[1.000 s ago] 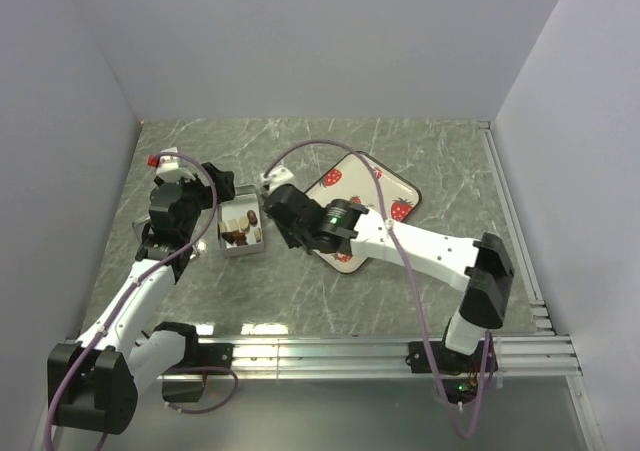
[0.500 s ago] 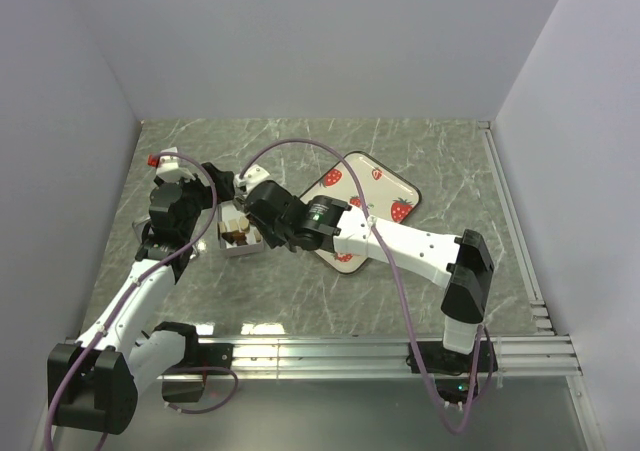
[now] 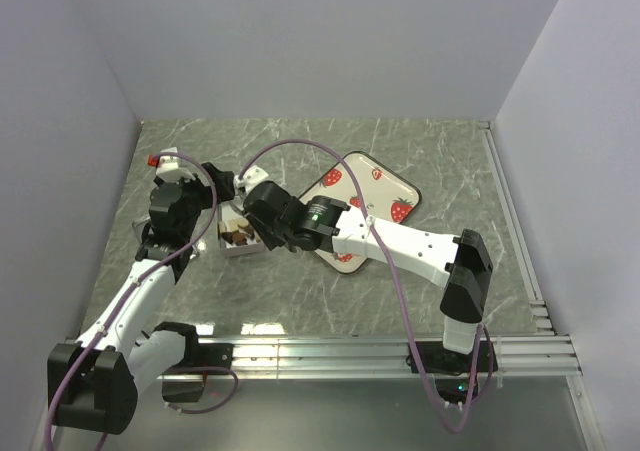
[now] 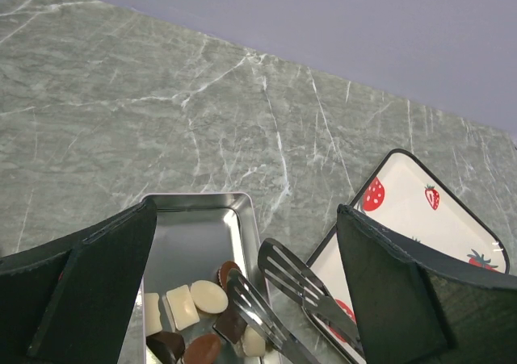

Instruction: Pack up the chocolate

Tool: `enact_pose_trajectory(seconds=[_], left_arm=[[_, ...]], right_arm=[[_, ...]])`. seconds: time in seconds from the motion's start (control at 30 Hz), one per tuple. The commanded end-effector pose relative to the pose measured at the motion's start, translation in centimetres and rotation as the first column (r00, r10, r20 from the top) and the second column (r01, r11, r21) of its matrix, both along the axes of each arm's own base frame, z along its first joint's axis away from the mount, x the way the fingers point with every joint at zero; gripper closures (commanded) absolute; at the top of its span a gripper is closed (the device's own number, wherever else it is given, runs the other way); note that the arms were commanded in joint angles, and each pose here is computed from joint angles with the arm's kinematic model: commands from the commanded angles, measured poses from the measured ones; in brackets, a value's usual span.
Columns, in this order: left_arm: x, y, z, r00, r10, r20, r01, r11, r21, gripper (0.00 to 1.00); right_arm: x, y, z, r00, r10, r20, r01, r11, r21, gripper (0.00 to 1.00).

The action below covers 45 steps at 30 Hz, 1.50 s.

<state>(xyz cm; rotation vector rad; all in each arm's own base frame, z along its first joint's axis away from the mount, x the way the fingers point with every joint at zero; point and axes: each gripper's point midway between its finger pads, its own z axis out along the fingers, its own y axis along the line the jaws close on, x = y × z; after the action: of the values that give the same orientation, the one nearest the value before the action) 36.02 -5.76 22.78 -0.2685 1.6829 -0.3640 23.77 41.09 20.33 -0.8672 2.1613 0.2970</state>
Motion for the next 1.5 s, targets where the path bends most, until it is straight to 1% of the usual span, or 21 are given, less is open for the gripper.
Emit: enact_pose_trajectory(seconds=[0.0,0.17,0.2,0.27,0.3,0.47,0.57,0.63,0.67,0.7,0.77,0.8,0.87,0.93,0.97,1.0,1.13,1.47], left_arm=[[0.2,0.1,2.4,0.998,0.009,0.065,-0.008,1.0,-0.006,0.01],[0.2,0.0,2.2,0.998,0.007,0.062,-0.007,1.0,-0.005,0.01],[0.2,0.1,2.3,0.998,0.009,0.063,-0.008,1.0,-0.006,0.01],[0.2,0.0,2.4,0.998,0.006,0.065,-0.005,1.0,-0.008,0.01],[0.3,0.0,2.4,0.998,0.004,0.066,-0.004,1.0,-0.006,0.01],[0.2,-0.2,2.4,0.998,-0.002,0.066,0.002,1.0,-0.008,0.01],[0.2,-0.2,2.4,0.998,-0.002,0.066,0.002,1.0,-0.007,0.01],[0.2,-0.2,2.4,0.998,-0.003,0.066,0.004,1.0,-0.007,0.01],[0.2,-0.2,2.3,0.998,-0.003,0.066,0.004,1.0,-0.008,0.01],[0.2,-0.2,2.3,0.998,-0.006,0.064,0.007,1.0,-0.01,0.01],[0.2,-0.3,2.3,0.998,-0.008,0.068,0.008,1.0,-0.009,0.0],[0.2,-0.4,2.2,0.998,-0.011,0.065,0.011,1.0,-0.008,0.01],[0.3,-0.3,2.3,0.998,-0.008,0.066,0.008,1.0,-0.01,0.01],[0.3,-0.3,2.2,0.998,-0.01,0.062,0.01,1.0,-0.006,0.01],[0.2,-0.4,2.3,0.998,-0.011,0.065,0.012,1.0,-0.007,0.01],[0.2,-0.4,2.3,0.998,-0.011,0.065,0.012,1.0,-0.008,0.01],[0.2,-0.4,2.3,0.998,-0.011,0.066,0.012,1.0,-0.008,0.0],[0.4,-0.5,2.2,0.998,-0.014,0.06,0.015,1.0,-0.006,0.01]], right_arm=[[0.1,-0.2,0.9,1.0,-0.014,0.026,0.014,1.0,0.013,0.56],[-0.2,-1.7,1.4,0.998,-0.045,0.04,0.044,0.999,0.03,0.56],[-0.3,-2.3,0.7,0.998,-0.055,0.033,0.055,0.998,0.017,0.56],[-0.5,-3.0,1.1,0.997,-0.07,0.042,0.069,0.997,0.032,0.56],[-0.5,-3.6,0.5,0.995,-0.088,0.04,0.088,0.996,0.022,0.56],[-0.9,-5.4,1.6,0.99,-0.13,0.054,0.127,0.99,0.065,0.56],[-1.3,-6.8,1.3,0.985,-0.162,0.057,0.158,0.985,0.063,0.56],[-1.5,-8.2,0.1,0.979,-0.194,0.053,0.193,0.981,0.039,0.56],[-1.7,-8.9,0.4,0.977,-0.204,0.054,0.201,0.978,0.053,0.56],[-2.0,-9.8,-0.8,0.975,-0.22,0.044,0.219,0.975,0.035,0.56],[-2.3,-11.0,-0.5,0.968,-0.245,0.049,0.241,0.968,0.061,0.56],[-2.7,-11.7,-1.4,0.965,-0.258,0.039,0.256,0.965,0.052,0.56],[-3.0,-13.2,-1.1,0.957,-0.288,0.045,0.285,0.956,0.063,0.55],[-3.4,-14.6,-1.8,0.948,-0.317,0.036,0.315,0.948,0.047,0.56],[-3.6,-15.2,-1.5,0.943,-0.33,0.036,0.328,0.943,0.065,0.55],[-3.9,-15.9,-2.2,0.937,-0.347,0.03,0.345,0.937,0.054,0.55],[-4.7,-17.9,-2.8,0.924,-0.381,0.01,0.38,0.922,0.074,0.55],[-6.3,-20.3,-5.2,0.913,-0.407,-0.035,0.409,0.912,0.037,0.53]])
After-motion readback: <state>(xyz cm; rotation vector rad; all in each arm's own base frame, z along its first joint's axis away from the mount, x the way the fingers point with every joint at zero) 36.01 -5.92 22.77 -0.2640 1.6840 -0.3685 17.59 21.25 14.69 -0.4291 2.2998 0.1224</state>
